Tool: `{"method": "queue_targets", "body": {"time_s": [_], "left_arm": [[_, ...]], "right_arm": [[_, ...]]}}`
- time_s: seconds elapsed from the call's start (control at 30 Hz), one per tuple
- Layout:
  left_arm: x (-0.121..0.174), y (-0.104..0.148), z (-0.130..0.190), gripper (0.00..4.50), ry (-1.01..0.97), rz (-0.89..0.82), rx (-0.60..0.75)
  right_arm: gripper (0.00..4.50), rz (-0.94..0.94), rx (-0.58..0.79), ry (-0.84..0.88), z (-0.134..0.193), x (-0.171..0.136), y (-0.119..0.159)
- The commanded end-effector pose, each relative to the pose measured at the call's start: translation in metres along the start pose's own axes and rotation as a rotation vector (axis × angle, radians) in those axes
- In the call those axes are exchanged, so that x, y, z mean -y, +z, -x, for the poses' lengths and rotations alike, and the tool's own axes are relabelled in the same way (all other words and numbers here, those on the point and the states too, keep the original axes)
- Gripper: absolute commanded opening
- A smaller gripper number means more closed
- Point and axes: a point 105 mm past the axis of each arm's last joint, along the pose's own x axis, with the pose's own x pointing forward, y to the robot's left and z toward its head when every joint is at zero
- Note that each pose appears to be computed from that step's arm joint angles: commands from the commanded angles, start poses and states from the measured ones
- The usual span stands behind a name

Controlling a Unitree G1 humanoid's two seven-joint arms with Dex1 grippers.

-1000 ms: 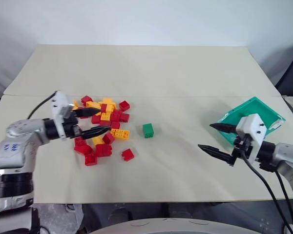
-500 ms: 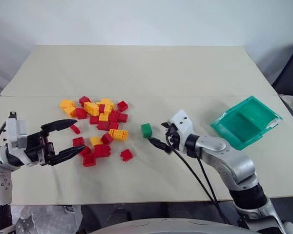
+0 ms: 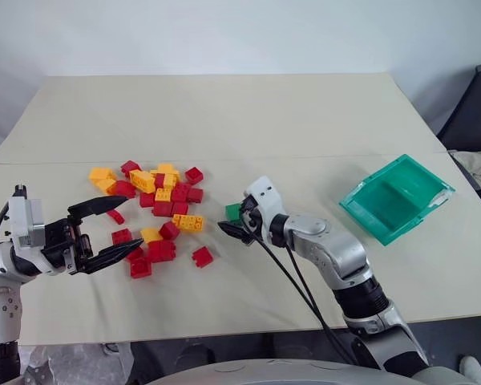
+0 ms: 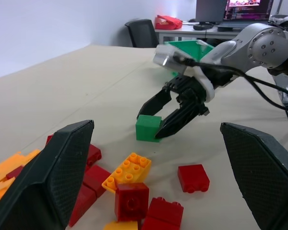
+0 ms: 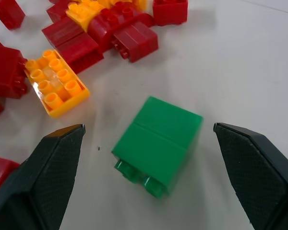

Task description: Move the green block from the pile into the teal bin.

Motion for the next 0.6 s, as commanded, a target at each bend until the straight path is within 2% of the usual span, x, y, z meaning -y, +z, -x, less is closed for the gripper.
{"method": "queue_targets", "body": {"time_s": [0.03, 0.23, 0.47, 0.6], "left_arm": [[-0.001, 0.007, -0.006, 4.5, -0.014, -0.039, 0.027], [-0.003, 0.004, -0.018, 4.5, -0.026, -0.031, 0.045], [0.005, -0.004, -0.044, 4.5, -0.06, 0.003, 0.109], [0.009, -0.009, -0.081, 4.5, -0.129, -0.001, 0.148]], "right_arm": [[3.56, 0.051, 0.022, -0.038, 0.007, 0.003, 0.009], [1.51, 0.015, 0.115, -0.07, 0.031, 0.017, 0.021], [1.43, -0.001, 0.254, -0.072, 0.088, 0.029, 0.033], [1.43, 0.072, 0.253, -0.214, 0.139, 0.053, 0.032]]}}
